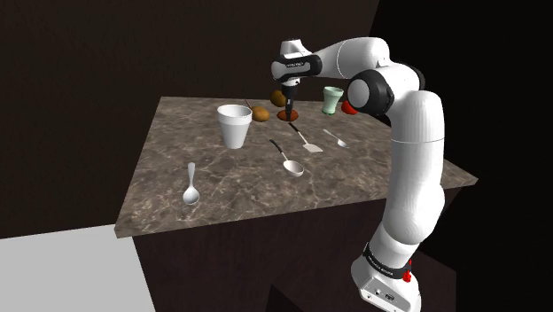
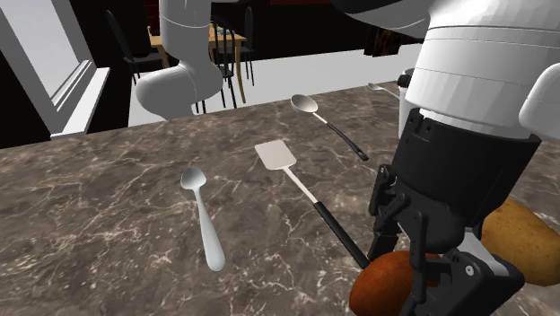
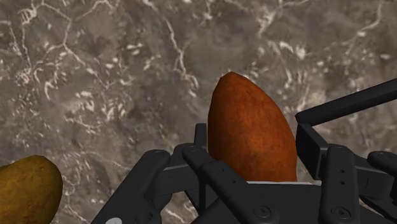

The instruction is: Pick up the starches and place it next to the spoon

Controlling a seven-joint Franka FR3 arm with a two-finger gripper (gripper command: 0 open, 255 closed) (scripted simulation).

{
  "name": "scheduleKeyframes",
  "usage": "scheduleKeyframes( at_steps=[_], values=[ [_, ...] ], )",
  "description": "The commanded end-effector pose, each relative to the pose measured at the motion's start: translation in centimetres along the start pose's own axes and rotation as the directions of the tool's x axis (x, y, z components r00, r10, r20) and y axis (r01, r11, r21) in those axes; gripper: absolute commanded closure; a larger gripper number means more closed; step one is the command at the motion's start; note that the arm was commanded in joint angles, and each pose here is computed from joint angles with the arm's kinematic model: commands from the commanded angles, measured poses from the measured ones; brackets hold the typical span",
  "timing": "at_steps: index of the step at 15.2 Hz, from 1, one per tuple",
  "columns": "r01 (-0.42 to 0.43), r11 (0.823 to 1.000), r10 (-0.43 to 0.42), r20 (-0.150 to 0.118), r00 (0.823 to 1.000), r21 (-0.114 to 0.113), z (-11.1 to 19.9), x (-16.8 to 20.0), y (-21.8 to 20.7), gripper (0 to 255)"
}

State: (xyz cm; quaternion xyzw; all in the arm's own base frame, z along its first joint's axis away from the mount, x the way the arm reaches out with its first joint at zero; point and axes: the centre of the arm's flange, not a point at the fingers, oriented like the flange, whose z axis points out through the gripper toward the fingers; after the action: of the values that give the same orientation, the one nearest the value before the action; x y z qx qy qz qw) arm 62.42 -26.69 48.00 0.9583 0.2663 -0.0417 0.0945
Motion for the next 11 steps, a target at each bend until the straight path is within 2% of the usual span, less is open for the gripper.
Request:
scheduleKeyframes(
  at_steps=[1,9,11],
  values=[
    [0.0,1.0,0.0,0.001,1.0,0.001,0.1,0.0,0.0,255],
    [0.0,1.0,0.0,0.001,1.0,0.001,0.1,0.0,0.0,255],
    [0.0,1.0,0.0,0.001,1.0,0.001,-1.0,-0.1,0.1,255]
  ],
)
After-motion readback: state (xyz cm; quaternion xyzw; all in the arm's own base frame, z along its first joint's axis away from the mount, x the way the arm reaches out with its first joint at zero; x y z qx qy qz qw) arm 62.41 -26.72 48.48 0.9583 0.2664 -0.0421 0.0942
